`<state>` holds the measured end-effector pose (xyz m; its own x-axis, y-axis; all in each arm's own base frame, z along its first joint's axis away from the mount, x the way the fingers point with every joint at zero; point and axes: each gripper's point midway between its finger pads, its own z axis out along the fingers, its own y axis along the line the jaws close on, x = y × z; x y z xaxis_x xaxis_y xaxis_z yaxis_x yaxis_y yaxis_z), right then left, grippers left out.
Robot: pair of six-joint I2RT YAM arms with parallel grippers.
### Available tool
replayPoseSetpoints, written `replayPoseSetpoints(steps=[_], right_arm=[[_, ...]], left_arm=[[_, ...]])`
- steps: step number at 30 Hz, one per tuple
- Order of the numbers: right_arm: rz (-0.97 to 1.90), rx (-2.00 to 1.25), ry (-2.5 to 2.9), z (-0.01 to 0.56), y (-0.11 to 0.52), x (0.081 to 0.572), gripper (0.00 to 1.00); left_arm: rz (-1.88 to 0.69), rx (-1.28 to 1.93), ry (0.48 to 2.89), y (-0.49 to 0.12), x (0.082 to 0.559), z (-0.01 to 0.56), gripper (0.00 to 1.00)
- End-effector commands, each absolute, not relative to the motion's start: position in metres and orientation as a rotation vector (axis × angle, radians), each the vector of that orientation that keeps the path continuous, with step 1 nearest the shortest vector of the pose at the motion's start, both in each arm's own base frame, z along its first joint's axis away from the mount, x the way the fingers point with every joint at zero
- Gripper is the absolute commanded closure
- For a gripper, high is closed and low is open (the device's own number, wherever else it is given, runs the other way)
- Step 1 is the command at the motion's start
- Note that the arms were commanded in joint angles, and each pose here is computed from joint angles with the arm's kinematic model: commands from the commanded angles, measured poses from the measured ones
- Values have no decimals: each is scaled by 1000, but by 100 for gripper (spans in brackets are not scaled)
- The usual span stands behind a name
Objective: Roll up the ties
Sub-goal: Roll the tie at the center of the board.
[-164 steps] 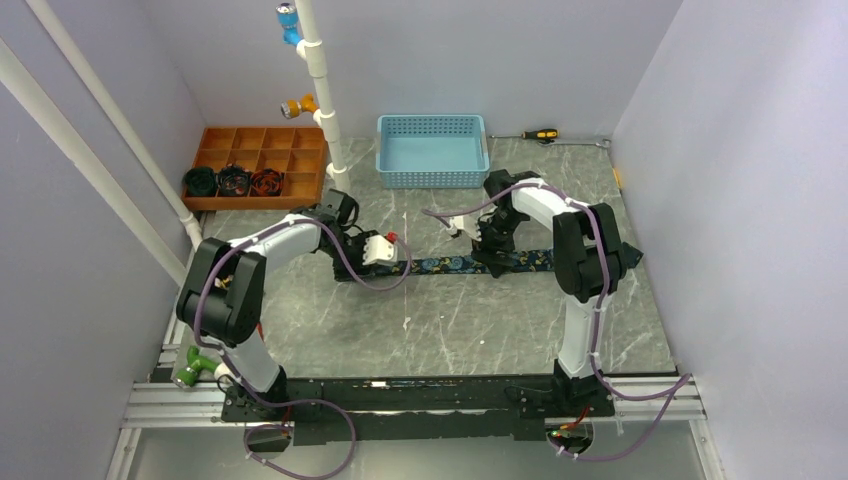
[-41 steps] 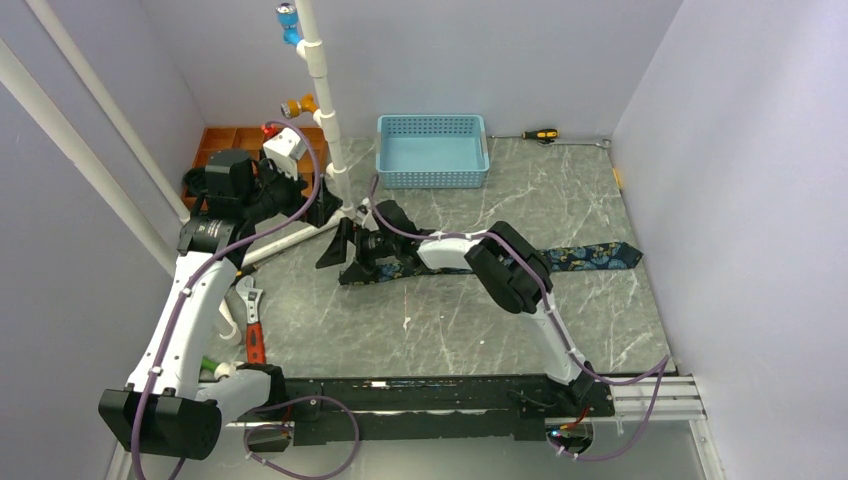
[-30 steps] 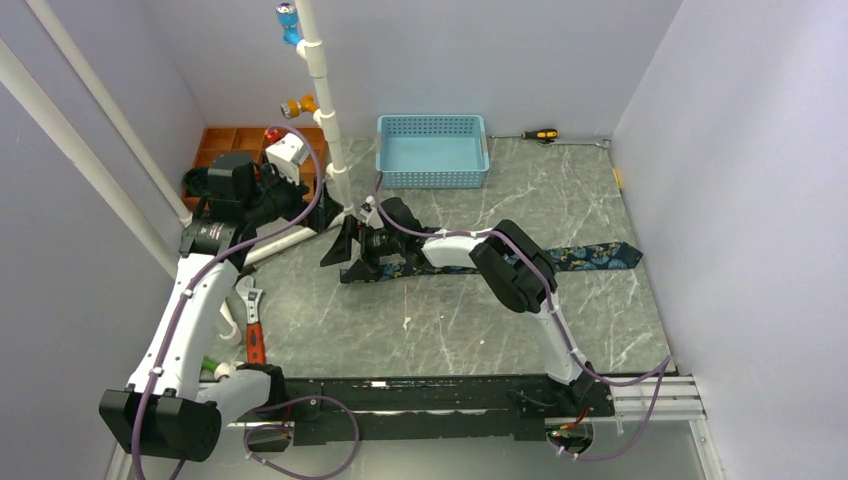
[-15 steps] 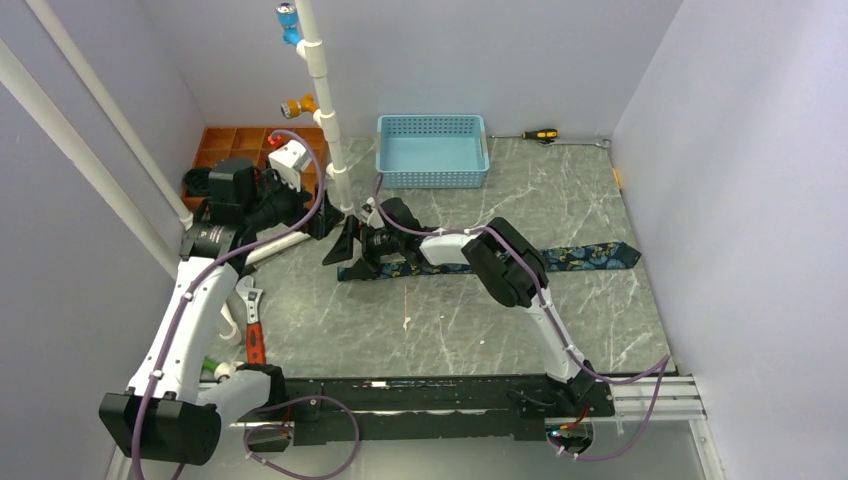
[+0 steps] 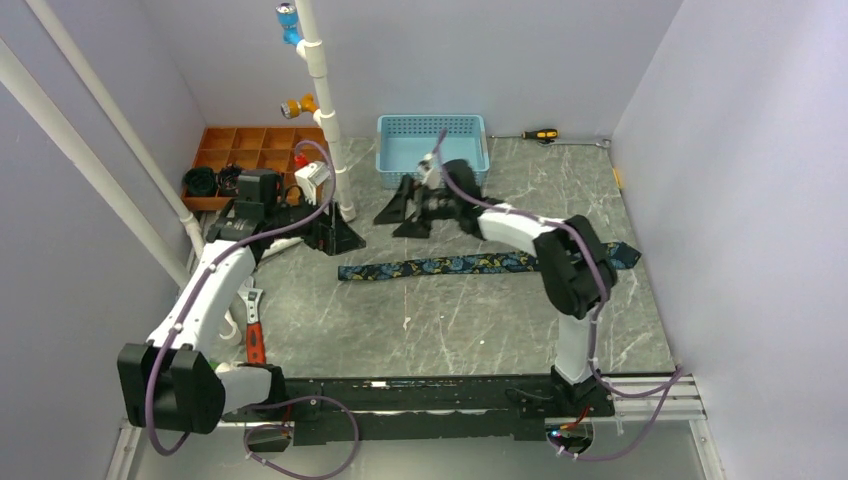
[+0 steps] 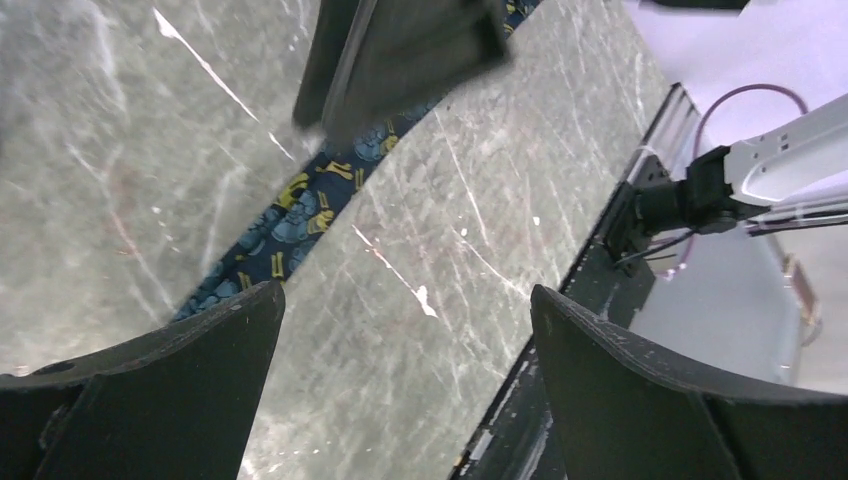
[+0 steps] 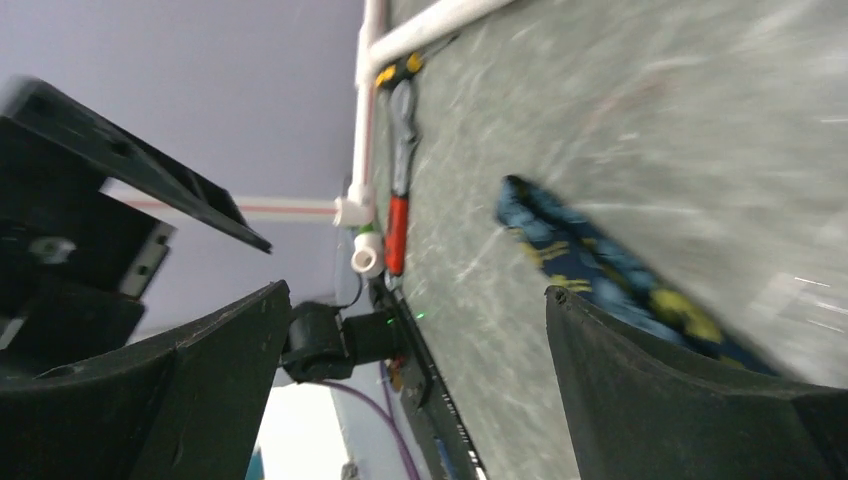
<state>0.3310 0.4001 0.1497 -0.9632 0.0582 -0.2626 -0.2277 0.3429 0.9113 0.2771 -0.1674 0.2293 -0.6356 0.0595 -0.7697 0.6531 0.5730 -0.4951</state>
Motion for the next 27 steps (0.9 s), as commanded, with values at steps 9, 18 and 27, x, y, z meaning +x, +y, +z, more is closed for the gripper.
replayPoseSetpoints(steps=[9,18,27], right_arm=[[1336,-82,2449,143,252,360,0],[1293,-75,2464,146,223,363,0],[1262,-59,2486,142,201,374,0]], left_arm=[[-1490,437,2118,-188,276,159,1],[-1634,348,2196,-186,294,119,1],[-1689,253,2221,-185,298,95,1]])
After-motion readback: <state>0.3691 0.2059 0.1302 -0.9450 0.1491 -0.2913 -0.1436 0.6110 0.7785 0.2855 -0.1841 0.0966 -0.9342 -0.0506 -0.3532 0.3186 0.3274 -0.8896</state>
